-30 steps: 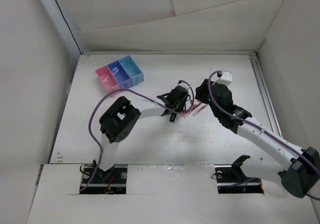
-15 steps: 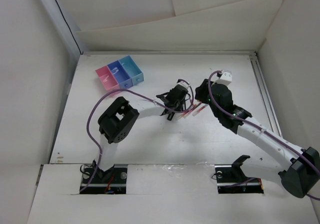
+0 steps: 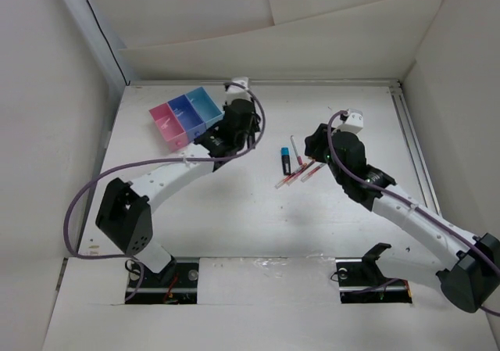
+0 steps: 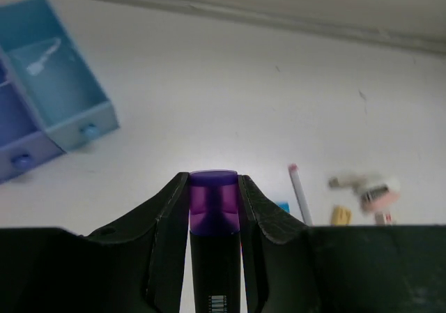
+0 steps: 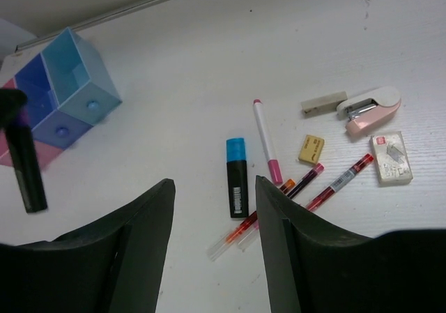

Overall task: Sort the stationery into containers
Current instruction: Place the stationery into the container

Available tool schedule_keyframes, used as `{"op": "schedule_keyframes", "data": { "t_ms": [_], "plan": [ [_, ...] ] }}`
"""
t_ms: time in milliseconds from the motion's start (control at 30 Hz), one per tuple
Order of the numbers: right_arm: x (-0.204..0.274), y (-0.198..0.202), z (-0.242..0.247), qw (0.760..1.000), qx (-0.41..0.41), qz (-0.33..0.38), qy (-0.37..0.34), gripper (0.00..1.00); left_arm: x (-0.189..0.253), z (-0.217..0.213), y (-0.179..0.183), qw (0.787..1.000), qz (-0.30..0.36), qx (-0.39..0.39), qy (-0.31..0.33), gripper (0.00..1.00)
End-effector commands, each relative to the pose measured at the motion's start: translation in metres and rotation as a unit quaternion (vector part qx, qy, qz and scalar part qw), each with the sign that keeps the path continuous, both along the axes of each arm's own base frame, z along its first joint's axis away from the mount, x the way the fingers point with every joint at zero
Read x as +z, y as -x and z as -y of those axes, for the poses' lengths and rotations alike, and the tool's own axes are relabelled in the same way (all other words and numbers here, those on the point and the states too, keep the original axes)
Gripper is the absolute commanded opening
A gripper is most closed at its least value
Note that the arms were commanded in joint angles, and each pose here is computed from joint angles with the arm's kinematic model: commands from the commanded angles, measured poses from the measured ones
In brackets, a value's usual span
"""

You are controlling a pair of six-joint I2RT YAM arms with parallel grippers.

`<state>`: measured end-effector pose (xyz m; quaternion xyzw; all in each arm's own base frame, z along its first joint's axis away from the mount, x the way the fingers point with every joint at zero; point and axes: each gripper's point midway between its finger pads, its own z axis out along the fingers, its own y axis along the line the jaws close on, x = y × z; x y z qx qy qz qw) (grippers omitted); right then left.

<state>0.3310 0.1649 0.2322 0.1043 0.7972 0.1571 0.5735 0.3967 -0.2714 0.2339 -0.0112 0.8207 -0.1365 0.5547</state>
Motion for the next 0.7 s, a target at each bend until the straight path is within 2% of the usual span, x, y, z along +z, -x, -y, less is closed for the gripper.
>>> {"op": "schedule_keyframes", "data": {
  "t_ms": [0,33,67,167,200,267,433,667],
  "plan": [
    [0.024,0.001,-0.001,0.999,0.01,0.026,-0.021,0.56,0.026,-0.072,-0.031,0.989,0.034,0.136,0.053,0.0],
    [0.026,0.0,-0.002,0.999,0.01,0.03,-0.023,0.56,0.027,-0.087,-0.038,0.983,0.034,0.165,0.075,0.0],
    [0.03,0.002,-0.001,0.999,0.01,0.034,-0.026,0.56,0.036,-0.122,-0.052,0.972,0.043,0.21,0.094,0.0],
    [0.028,0.004,-0.002,0.999,0.014,0.032,-0.032,0.56,0.037,-0.164,-0.069,0.956,0.044,0.251,0.145,0.0],
    [0.028,0.006,-0.007,0.999,0.025,0.031,-0.033,0.56,0.037,-0.193,-0.075,0.947,0.049,0.282,0.149,0.0],
    [0.032,0.008,-0.009,0.998,0.032,0.034,-0.038,0.56,0.04,-0.219,-0.082,0.935,0.06,0.319,0.143,0.0],
    [0.037,0.01,-0.012,0.997,0.042,0.041,-0.046,0.56,0.023,-0.276,-0.098,0.914,0.042,0.397,0.071,0.0],
    [0.04,0.013,-0.014,0.996,0.052,0.043,-0.05,0.56,-0.012,-0.312,-0.114,0.897,0.006,0.441,-0.019,0.0]
  ]
}}
